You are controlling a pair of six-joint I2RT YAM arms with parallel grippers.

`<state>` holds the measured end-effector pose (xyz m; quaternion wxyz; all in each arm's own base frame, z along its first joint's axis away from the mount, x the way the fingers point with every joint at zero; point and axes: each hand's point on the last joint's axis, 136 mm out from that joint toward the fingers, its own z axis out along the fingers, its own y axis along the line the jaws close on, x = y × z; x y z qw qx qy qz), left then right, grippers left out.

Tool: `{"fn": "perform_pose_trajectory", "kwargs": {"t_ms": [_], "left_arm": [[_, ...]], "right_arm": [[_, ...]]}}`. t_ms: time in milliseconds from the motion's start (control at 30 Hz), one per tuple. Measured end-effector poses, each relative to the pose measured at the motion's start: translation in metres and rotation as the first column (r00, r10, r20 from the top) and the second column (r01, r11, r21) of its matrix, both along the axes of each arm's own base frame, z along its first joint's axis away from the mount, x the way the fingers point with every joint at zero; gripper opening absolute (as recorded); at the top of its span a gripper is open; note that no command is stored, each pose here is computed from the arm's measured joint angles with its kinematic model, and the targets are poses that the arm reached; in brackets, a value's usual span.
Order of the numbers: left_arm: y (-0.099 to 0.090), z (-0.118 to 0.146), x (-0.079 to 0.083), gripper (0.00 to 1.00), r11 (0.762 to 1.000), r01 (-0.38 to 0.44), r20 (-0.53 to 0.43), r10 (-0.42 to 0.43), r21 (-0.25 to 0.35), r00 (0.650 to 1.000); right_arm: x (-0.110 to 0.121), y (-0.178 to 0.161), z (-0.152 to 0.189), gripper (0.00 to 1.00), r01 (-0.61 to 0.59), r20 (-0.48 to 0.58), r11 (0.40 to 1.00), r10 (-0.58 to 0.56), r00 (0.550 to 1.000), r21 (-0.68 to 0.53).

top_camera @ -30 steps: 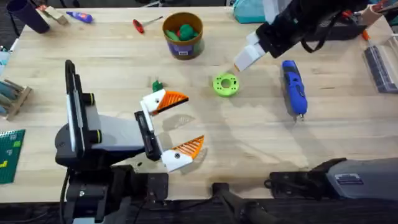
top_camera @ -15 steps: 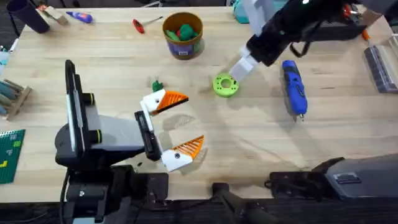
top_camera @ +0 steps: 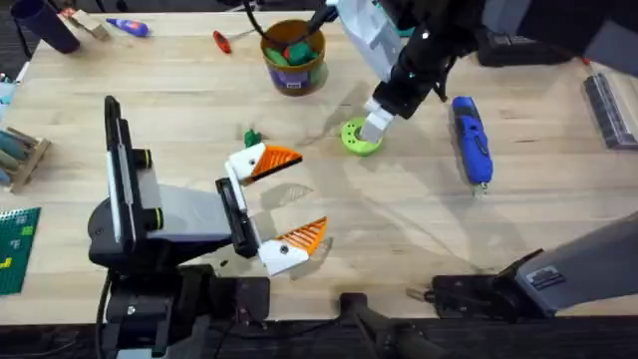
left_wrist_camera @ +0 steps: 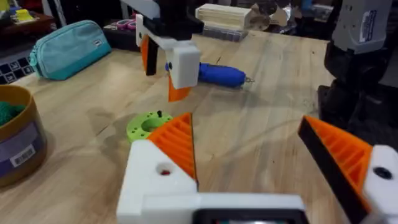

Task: Pick up the gripper from the table and insert it into the empty holder that is missing its gripper. Then pick up a screw, insert it into the mounting hole, and use the screwdriver to tighten it. Finally, clean up the table by picking up the vegetable and placing it into the bucket.

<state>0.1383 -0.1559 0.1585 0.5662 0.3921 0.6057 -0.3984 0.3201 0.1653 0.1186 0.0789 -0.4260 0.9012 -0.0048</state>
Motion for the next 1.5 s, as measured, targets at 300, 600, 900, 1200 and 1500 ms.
{"fn": "perform_pose_trajectory", "kwargs": {"t_ms": [300,600,900,1200,1500], "left_arm": [[0.000,0.000,0.000,0.985,1.000,0.000,0.000,0.000,0.000,1.000],[0.000,0.000,0.000,0.985,1.000,0.000,0.000,0.000,0.000,1.000],[0.000,0.000,0.000,0.985,1.000,0.000,0.000,0.000,0.000,1.000],[0.000,0.000,0.000,0.985,1.000,0.000,0.000,0.000,0.000,1.000],[0.000,0.000,0.000,0.985,1.000,0.000,0.000,0.000,0.000,1.000]], "right_arm": [[-0.001,0.004,-0.017,0.801,-0.019,-0.004,0.999,0.019,1.000,-0.033],[-0.006,0.002,-0.035,0.790,0.019,-0.013,0.999,-0.019,1.000,-0.038],[-0.002,0.004,-0.035,0.736,0.063,0.002,0.998,-0.063,0.998,-0.021],[0.001,-0.001,-0.051,0.577,0.122,-0.033,0.992,-0.124,0.992,-0.039],[0.005,0.001,-0.052,0.498,0.156,-0.024,0.987,-0.156,0.987,-0.027]]}}
